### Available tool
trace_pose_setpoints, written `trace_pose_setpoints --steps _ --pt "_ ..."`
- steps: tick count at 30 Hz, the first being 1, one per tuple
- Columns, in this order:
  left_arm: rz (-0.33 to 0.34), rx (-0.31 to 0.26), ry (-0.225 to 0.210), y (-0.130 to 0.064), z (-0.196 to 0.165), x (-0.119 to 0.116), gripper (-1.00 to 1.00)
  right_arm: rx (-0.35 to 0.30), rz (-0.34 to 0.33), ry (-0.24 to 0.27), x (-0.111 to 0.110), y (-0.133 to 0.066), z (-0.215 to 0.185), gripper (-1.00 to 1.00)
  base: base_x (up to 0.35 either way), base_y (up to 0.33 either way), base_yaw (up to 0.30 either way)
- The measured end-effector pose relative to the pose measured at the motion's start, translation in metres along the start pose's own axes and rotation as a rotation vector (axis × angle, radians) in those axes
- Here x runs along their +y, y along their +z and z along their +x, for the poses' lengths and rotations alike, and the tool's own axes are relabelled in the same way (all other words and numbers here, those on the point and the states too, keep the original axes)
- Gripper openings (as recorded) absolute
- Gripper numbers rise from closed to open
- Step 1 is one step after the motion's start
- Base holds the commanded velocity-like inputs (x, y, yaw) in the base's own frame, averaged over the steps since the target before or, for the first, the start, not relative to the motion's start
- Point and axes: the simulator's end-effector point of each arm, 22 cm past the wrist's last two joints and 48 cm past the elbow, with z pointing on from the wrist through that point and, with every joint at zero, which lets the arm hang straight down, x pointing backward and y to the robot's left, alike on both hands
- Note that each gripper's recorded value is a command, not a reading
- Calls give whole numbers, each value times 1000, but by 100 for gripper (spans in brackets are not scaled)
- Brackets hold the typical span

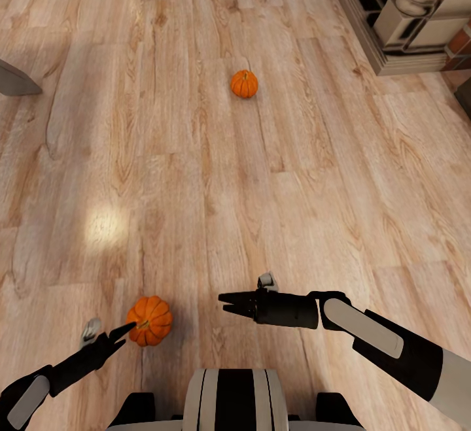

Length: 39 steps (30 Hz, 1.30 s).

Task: Place each of the two pumpkins and all three candles from the living room inside a cabinet in the living room (use any cabinet), then make sure every cabinet is closed, and position the cauldron so it is next to a table in the living room.

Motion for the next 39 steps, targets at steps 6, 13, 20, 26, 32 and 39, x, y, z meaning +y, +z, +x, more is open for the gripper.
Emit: trace_pose_setpoints --steps 6,13,20,26,32,39 --pt "0 0 -1 0 0 0 100 0 0 0 0 0 0 100 10 -3 0" --pt "-4 0 -1 0 0 1 100 0 0 1 0 0 0 100 1 -22 0" --pt "-35 -2 -3 0 0 8 100 0 0 0 0 0 0 100 0 -1 0" --pt "-48 4 -10 1 3 14 100 0 1 12 -6 0 0 100 0 0 0" --pt "-55 10 -17 3 6 20 100 1 2 24 -11 0 0 100 0 0 0" --pt "-54 12 -17 3 7 19 100 1 1 24 -11 1 1 100 0 0 0"
